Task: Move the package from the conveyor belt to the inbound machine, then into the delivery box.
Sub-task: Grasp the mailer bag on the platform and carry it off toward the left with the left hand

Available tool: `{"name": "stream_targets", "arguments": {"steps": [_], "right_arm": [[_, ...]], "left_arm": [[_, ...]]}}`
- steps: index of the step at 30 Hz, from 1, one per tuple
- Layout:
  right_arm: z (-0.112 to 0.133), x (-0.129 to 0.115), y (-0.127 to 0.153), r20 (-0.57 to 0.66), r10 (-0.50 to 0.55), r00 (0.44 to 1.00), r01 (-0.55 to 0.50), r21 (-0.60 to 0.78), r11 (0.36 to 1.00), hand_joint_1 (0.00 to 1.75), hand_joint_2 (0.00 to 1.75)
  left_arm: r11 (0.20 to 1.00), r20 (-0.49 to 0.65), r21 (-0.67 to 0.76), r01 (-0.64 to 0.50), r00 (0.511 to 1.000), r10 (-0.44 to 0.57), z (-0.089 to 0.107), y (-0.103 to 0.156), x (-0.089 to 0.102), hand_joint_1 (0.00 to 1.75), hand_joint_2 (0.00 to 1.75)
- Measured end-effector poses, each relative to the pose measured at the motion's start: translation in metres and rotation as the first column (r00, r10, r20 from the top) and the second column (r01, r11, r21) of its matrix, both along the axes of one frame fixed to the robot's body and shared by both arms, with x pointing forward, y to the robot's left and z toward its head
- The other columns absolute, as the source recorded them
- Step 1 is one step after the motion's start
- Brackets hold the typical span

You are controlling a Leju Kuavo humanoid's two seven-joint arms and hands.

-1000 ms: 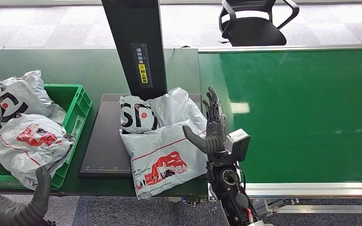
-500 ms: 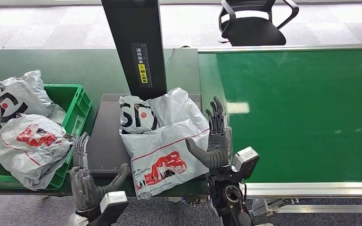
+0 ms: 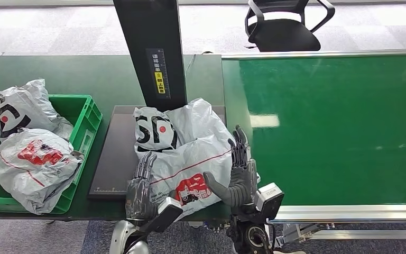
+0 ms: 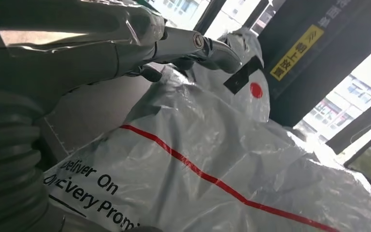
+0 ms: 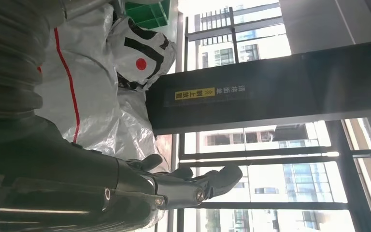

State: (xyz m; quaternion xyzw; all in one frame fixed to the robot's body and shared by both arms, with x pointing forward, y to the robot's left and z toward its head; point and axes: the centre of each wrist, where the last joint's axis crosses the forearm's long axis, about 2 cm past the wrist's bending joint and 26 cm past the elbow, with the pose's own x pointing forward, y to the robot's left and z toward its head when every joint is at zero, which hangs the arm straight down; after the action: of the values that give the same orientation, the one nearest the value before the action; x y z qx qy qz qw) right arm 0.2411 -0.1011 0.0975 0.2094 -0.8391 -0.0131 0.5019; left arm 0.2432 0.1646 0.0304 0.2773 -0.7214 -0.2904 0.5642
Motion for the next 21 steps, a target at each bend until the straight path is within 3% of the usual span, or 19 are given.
{"name": "stream_targets", "arguments": {"steps": [12, 16, 21], "right_arm": [[-0.005, -0.011, -0.001, -0.028, -0.031, 0.999, 0.031, 0.002, 1.000, 0.00, 1.75], [-0.007, -0.012, -0.002, -0.033, -0.037, 0.999, 0.037, 0.003, 0.999, 0.00, 1.75], [-0.007, -0.013, -0.003, -0.038, -0.042, 0.998, 0.042, 0.004, 0.999, 0.00, 1.75]], "left_arm": [[0.999, -0.042, 0.018, 0.048, 0.998, -0.047, -0.002, -0.002, 0.014, 0.03, 1.75], [0.998, -0.052, 0.019, 0.059, 0.997, -0.058, -0.003, -0.002, 0.014, 1.74, 1.75], [0.998, -0.058, 0.020, 0.063, 0.996, -0.062, -0.004, -0.002, 0.014, 1.75, 1.75]]}}
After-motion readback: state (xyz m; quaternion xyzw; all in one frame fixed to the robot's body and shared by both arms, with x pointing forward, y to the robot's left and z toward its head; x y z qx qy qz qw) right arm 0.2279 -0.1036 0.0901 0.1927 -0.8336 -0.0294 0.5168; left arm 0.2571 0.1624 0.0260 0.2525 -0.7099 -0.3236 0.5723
